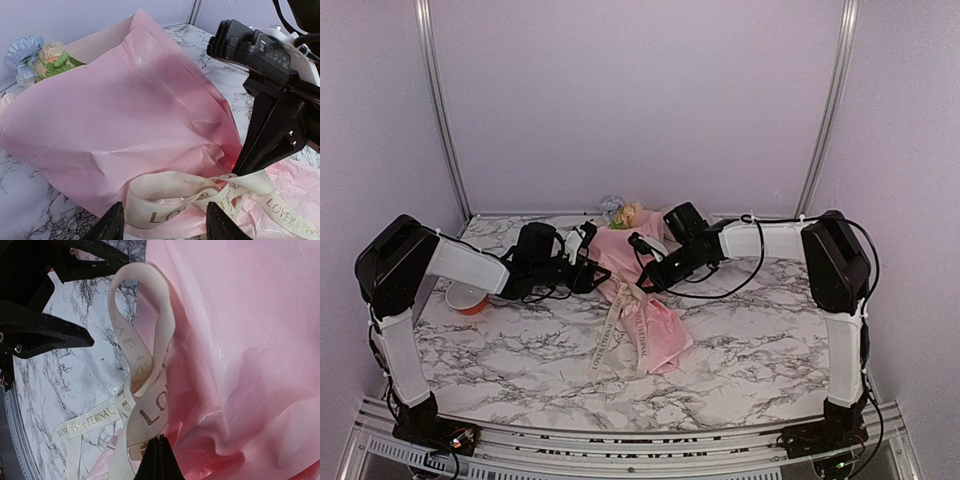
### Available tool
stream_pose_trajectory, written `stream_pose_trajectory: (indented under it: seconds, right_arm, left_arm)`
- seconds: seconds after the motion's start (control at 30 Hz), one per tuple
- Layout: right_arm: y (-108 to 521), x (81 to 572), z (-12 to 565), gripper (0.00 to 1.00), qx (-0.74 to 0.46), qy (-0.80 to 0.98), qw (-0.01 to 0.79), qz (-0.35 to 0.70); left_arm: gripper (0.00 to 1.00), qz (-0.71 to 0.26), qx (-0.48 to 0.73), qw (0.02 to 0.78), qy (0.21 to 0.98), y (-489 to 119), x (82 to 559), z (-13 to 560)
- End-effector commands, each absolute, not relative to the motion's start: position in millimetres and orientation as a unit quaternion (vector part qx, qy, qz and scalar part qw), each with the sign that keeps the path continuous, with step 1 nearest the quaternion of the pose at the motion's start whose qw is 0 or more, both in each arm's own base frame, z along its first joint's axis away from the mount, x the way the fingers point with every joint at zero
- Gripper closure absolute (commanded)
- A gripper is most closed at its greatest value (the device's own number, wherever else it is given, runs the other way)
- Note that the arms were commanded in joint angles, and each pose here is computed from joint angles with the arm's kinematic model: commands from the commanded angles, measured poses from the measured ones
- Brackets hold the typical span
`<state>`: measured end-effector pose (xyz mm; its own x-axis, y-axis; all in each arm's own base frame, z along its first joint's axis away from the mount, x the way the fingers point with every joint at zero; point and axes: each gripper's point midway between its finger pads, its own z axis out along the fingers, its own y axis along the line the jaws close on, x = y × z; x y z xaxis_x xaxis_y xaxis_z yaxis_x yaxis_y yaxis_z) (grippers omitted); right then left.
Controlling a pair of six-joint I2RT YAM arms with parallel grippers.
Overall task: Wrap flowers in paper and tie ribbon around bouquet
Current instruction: Tie the half-tied ribbon around the folded bouquet.
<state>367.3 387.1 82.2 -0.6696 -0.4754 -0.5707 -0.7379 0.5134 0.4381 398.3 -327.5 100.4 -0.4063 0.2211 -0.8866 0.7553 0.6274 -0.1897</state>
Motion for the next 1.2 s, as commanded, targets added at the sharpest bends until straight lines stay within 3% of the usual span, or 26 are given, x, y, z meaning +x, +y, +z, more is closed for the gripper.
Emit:
stream_pose_trajectory:
  seconds: [0.0, 0.17, 0.37, 0.63, 1.17]
  right_arm:
    - [390.2, 365.6, 95.0, 1.00, -0.370, 0.838, 0.206, 0.345]
    - [391.2, 365.9, 92.6, 1.00, -0.370, 0.838, 0.203, 0.346]
    - [391.4, 365.4, 95.0, 1.00, -0.370, 0.837, 0.206, 0.347]
    - [386.7, 372.0, 91.6, 1.00, -0.358, 0.847, 0.211, 0.332]
    - [320.5, 394.0, 97.2, 1.00, -0.264, 0.900, 0.254, 0.236]
  left_arm:
    - [0.43, -0.291, 0.285, 0.447, 0.796, -312.2, 413.3, 101.1]
    - [0.44, -0.355, 0.317, 0.415, 0.775, -334.1, 405.2, 98.8]
    - [0.57, -0.397, 0.339, 0.392, 0.757, -347.8, 395.0, 99.4]
    - [0.99, -0.403, 0.337, 0.393, 0.755, -344.8, 387.3, 106.5]
    - [1.00, -0.397, 0.274, 0.337, 0.809, -310.0, 341.7, 69.1]
